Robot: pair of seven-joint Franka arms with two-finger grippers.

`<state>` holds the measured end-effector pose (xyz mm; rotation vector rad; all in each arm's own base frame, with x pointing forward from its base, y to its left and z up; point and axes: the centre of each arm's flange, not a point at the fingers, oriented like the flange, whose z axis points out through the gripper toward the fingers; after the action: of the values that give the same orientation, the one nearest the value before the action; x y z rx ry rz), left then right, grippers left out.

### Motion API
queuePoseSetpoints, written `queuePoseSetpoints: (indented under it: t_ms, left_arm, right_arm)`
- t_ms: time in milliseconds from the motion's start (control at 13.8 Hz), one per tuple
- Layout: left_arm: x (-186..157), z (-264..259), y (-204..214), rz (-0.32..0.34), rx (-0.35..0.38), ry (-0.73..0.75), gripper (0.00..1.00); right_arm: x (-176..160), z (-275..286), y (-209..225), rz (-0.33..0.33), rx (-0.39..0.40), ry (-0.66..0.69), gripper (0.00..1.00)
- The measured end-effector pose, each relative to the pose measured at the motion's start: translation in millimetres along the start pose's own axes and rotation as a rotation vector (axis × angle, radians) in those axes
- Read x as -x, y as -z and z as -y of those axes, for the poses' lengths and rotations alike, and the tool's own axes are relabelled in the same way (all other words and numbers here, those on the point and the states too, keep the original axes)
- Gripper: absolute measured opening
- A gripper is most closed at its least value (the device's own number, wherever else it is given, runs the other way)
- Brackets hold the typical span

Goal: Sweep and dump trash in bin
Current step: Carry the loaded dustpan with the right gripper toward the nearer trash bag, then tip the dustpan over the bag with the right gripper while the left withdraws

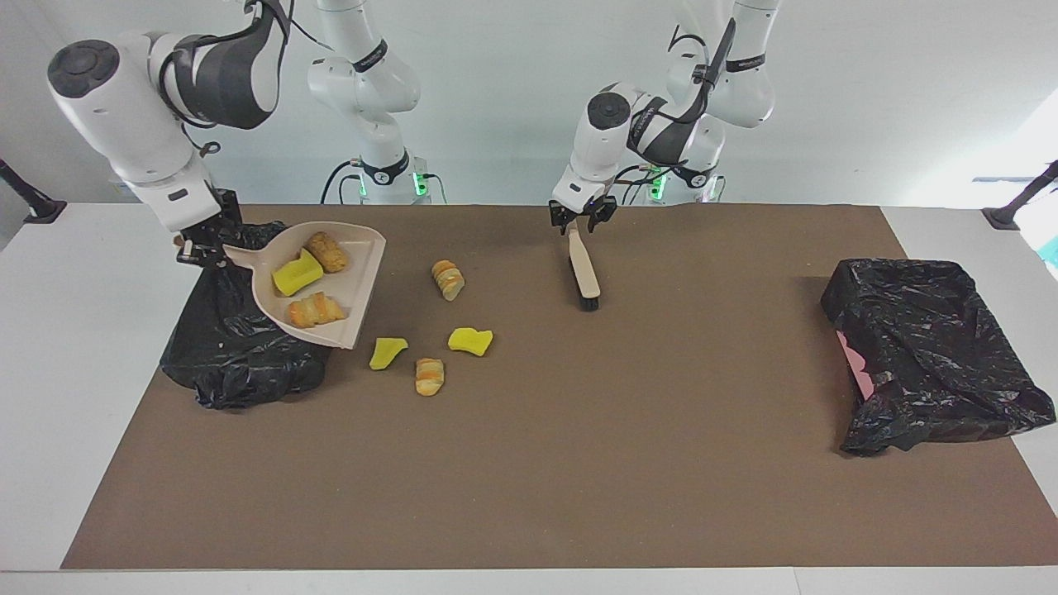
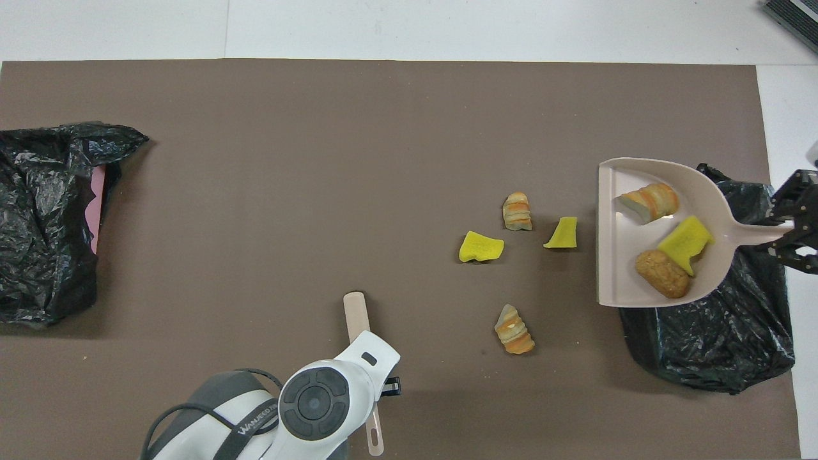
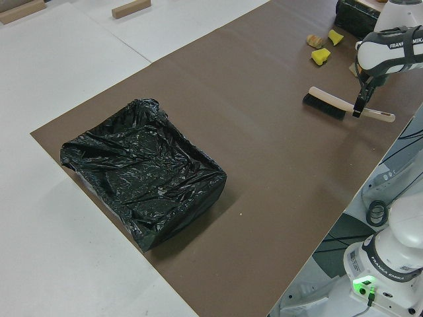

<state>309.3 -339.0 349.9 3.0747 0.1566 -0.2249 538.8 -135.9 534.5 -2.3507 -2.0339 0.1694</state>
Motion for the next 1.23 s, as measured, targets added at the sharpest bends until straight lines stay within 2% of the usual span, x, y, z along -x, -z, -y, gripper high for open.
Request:
queuePoseSetpoints:
  t_ms: [145, 362, 506, 868, 1229]
  left_arm:
    - [-31.5, 16.8, 16.8, -0.027, 0.013, 0.054, 1.0]
    - [-82.0, 42.3, 50.9, -0.071, 0.059, 0.142, 1.0]
    - [-114.3, 61.4, 68.6, -0.116, 0.057, 0.132, 1.0]
    - [-185.9, 125.0, 113.4, -0.183, 0.069, 0.062, 1.0]
    - [-221.4, 200.2, 175.1, -0.177, 0.057, 0.008, 1.0]
  right_arm:
    - [46.1, 12.4, -9.9, 0.02, -0.007, 0.011, 0.32]
    - [105.0, 36.5, -23.7, 0.055, 0.074, 0.079, 0.32]
    - [123.5, 48.9, -28.4, 0.144, 0.106, 0.119, 0.32]
    - [103.2, 43.1, -28.7, 0.319, 0.099, 0.242, 0.32]
    - [60.3, 37.7, -36.7, 0.472, 0.111, 0.357, 0.32]
